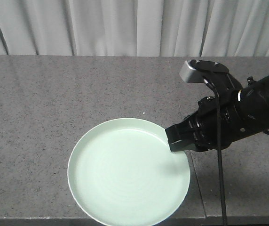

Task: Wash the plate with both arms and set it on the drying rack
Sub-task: 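Pinch the plate rim with the right gripper and lift it, then hold the plate in the right gripper while the base turns away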

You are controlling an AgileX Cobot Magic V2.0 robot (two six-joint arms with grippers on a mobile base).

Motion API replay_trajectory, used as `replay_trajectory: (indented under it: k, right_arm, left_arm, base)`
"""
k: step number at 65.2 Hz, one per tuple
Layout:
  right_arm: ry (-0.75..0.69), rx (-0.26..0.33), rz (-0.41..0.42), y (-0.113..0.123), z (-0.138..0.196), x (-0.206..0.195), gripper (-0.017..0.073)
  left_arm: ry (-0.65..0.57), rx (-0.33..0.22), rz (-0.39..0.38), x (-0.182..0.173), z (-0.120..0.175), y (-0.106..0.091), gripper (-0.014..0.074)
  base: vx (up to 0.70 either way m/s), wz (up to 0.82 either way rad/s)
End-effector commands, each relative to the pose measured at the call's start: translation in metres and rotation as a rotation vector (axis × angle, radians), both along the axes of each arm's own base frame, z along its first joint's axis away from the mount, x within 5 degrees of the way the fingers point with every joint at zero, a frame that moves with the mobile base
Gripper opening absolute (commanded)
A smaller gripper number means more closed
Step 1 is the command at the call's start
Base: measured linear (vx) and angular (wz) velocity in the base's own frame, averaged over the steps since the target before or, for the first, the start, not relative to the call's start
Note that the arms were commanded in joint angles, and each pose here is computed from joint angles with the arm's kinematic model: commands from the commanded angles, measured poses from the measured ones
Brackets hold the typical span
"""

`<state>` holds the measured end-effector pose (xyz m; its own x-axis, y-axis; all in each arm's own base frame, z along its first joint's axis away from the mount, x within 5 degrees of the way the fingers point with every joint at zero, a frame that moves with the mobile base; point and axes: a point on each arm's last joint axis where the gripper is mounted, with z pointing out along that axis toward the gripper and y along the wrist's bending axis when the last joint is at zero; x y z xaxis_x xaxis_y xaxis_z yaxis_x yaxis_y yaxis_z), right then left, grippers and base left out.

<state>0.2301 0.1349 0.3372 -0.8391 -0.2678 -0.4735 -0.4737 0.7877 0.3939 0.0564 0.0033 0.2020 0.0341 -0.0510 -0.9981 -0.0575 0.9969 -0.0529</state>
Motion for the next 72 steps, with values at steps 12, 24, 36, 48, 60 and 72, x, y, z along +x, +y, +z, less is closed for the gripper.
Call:
replay_trajectory:
  k: [12, 24, 36, 48, 60, 72]
  right_arm:
    - [-0.068, 0.060, -0.013, 0.0001, 0.0177, -0.0031, -0.0008]
    - [-0.068, 0.060, -0.013, 0.0001, 0.0177, -0.0031, -0.0008]
    - [-0.067, 0.059, -0.012, 0.0001, 0.0177, -0.0032, -0.0008]
    - [-0.056, 0.055, -0.006, 0.0000, 0.0171, -0.0043, -0.0008]
    - [-0.056, 0.055, -0.006, 0.0000, 0.0171, -0.0043, -0.0008]
    - [-0.056, 0.055, -0.006, 0.0000, 0.0171, -0.0043, -0.0008]
  left_arm:
    - [-0.109, -0.003, -0.007, -0.0029, 0.0147, -0.0005, -0.0006]
    - [-0.109, -0.003, -0.007, -0.0029, 0.0147, -0.0005, -0.0006]
    - [-0.109, -0.003, -0.007, -0.0029, 0.0147, -0.0005, -0.0006]
    - [-0.109, -0.003, -0.007, -0.0029, 0.0147, -0.0005, -0.0006]
    - [-0.109, -0.003, -0.007, -0.0029, 0.0147, -0.0005, -0.0006]
    - [-0.109, -0.003, -0.007, -0.0029, 0.0147, -0.0005, -0.0006]
  base:
    - [-0.01, 0.03]
    - [-0.02, 0.07]
    - [-0.03, 0.15]
    - [-0.02, 0.25]
    - [-0.01, 0.37]
    - [-0.02, 0.45]
